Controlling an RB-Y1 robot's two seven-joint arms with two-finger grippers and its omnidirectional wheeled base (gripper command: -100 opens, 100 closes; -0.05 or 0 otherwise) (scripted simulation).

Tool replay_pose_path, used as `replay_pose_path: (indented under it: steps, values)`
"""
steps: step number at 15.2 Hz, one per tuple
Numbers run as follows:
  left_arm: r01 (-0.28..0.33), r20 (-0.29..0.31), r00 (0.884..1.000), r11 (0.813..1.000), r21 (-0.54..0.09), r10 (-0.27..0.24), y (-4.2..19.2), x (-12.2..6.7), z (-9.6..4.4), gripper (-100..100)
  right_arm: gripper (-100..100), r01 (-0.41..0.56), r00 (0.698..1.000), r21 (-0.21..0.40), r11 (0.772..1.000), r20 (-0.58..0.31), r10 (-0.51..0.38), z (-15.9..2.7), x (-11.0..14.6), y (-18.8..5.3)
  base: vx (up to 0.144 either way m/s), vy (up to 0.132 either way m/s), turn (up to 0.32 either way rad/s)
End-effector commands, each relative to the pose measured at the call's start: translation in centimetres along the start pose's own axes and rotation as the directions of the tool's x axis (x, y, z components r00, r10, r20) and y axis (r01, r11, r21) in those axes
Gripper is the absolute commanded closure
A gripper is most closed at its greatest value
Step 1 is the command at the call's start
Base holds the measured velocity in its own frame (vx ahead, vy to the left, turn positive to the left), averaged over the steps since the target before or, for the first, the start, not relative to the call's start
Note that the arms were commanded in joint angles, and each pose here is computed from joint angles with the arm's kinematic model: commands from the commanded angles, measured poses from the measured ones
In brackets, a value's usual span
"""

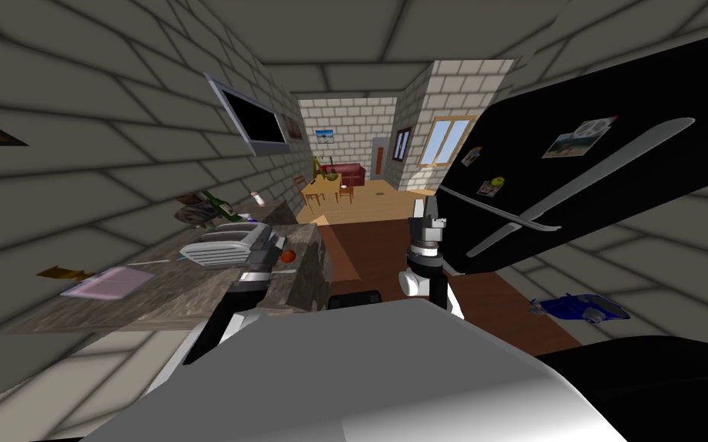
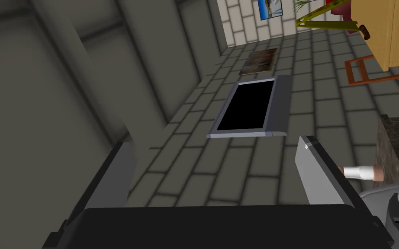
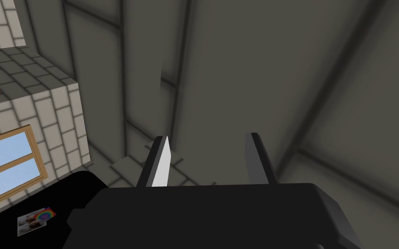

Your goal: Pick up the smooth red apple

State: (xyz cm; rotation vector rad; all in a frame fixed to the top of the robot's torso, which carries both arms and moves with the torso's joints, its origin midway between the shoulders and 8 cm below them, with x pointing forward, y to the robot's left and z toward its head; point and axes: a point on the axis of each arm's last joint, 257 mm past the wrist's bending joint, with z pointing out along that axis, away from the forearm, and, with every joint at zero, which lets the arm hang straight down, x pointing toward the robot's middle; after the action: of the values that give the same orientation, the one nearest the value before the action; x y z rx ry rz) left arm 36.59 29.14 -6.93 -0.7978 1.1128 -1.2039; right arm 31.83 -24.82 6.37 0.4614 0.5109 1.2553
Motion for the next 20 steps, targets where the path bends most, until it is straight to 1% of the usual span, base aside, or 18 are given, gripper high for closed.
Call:
replay_pose_path:
  steps: [1, 2, 3, 4, 5, 6, 8, 9, 10, 11, 12, 13, 15, 16, 17, 18, 19, 20]
  values:
    - [-0.007, -0.017, 1.0, 0.998, -0.064, 0.006, 1.4, -0.6, -0.4, -100, 0, 0.0, 1.0, 0.0, 1.0, 0.0, 0.0, 0.0, 0.0, 0.0, 0.049, 0.008, 0.014]
    - [-0.009, -0.018, 1.0, 0.996, -0.084, 0.007, 1.9, -0.7, -0.5, -100, 0, 0.0, 1.0, 0.0, 1.0, 0.0, 0.0, 0.0, 0.0, 0.0, 0.05, 0.008, 0.01]
    - [-0.009, -0.018, 1.0, 0.996, -0.084, 0.007, 1.9, -0.7, -0.5, -100, 0, 0.0, 1.0, 0.0, 1.0, 0.0, 0.0, 0.0, 0.0, 0.0, 0.037, 0.005, 0.003]
    - [-0.016, -0.032, 0.999, 0.991, -0.132, 0.012, 3.0, -1.1, -0.9, -100, 0, 0.0, 1.0, 0.0, 1.0, 0.0, 0.0, 0.0, 0.0, 0.0, 0.037, 0.003, 0.008]
    - [-0.016, -0.031, 0.999, 0.99, -0.141, 0.012, 3.2, -1.1, -0.9, -100, 0, 0.0, 1.0, 0.0, 1.0, 0.0, 0.0, 0.0, 0.0, 0.0, 0.04, 0.002, 0.01]
    - [-0.023, -0.045, 0.999, 0.984, -0.178, 0.015, 3.9, -1.6, -1.3, -100, 0, 0.0, 1.0, 0.0, 1.0, 0.0, 0.0, 0.0, 0.0, 0.0, 0.052, 0.002, 0.014]
    - [-0.025, -0.045, 0.999, 0.979, -0.2, 0.016, 4.5, -1.6, -1.4, -100, 0, 0.0, 1.0, 0.0, 1.0, 0.0, 0.0, 0.0, 0.0, 0.0, 0.046, 0.005, 0.009]
    - [-0.033, -0.061, 0.998, 0.97, -0.241, 0.019, 5.3, -2.0, -1.9, -100, 0, 0.0, 1.0, 0.0, 1.0, 0.0, 0.0, 0.0, 0.0, 0.0, 0.044, 0.012, 0.008]
    - [-0.034, -0.06, 0.998, 0.965, -0.259, 0.02, 5.8, -2.1, -2.1, -100, 0, 0.0, 1.0, 0.0, 1.0, 0.0, 0.0, 0.0, 0.0, 0.0, 0.047, 0.009, 0.007]
    - [-0.034, -0.06, 0.998, 0.965, -0.259, 0.02, 5.8, -2.1, -2.1, -100, 0, 0.0, 1.0, 0.0, 1.0, 0.0, 0.0, 0.0, 0.0, 0.0, 0.032, 0.004, 0.004]
    - [-0.044, -0.075, 0.997, 0.951, -0.306, 0.022, 6.7, -2.5, -2.6, -100, 0, 0.0, 1.0, 0.0, 1.0, 0.0, 0.0, 0.0, 0.0, 0.0, 0.039, 0.001, 0.009]
    - [-0.045, -0.074, 0.997, 0.947, -0.319, 0.022, 7.0, -2.6, -2.7, -100, 0, 0.0, 1.0, 0.0, 1.0, 0.0, 0.0, 0.0, 0.0, 0.0, 0.045, 0.001, 0.012]
    - [-0.056, -0.089, 0.996, 0.924, -0.377, 0.024, 8.3, -3.0, -3.5, -100, 0, 0.0, 1.0, 0.0, 1.0, 0.0, 0.0, 0.0, 0.0, 0.0, 0.057, 0.003, 0.014]
    - [-0.056, -0.089, 0.996, 0.924, -0.377, 0.024, 8.3, -3.0, -3.5, -100, 0, 0.0, 1.0, 0.0, 1.0, 0.0, 0.0, 0.0, 0.0, 0.0, 0.047, 0.008, 0.006]
    - [-0.064, -0.101, 0.995, 0.903, -0.426, 0.023, 9.2, -3.5, -4.2, -100, 0, 0.0, 1.0, 0.0, 1.0, 0.0, 0.0, 0.0, 0.0, 0.0, 0.047, 0.001, 0.003]
    - [-0.068, -0.104, 0.994, 0.898, -0.435, 0.025, 9.4, -3.5, -4.3, -100, 0, 0.0, 1.0, 0.0, 1.0, 0.0, 0.0, 0.0, 0.0, 0.0, 0.045, 0.001, 0.01]
    - [-0.074, -0.116, 0.993, 0.88, -0.47, 0.022, 10.0, -3.9, -4.9, -100, 0, 0.0, 1.0, 0.0, 1.0, 0.0, 0.0, 0.0, 0.0, 0.0, 0.053, 0.002, 0.012]
    - [-0.08, -0.119, 0.993, 0.871, -0.485, 0.025, 10.4, -4.0, -5.1, -100, 0, 0.0, 1.0, 0.0, 1.0, 0.0, 0.0, 0.0, 0.0, 0.0, 0.06, 0.007, 0.016]
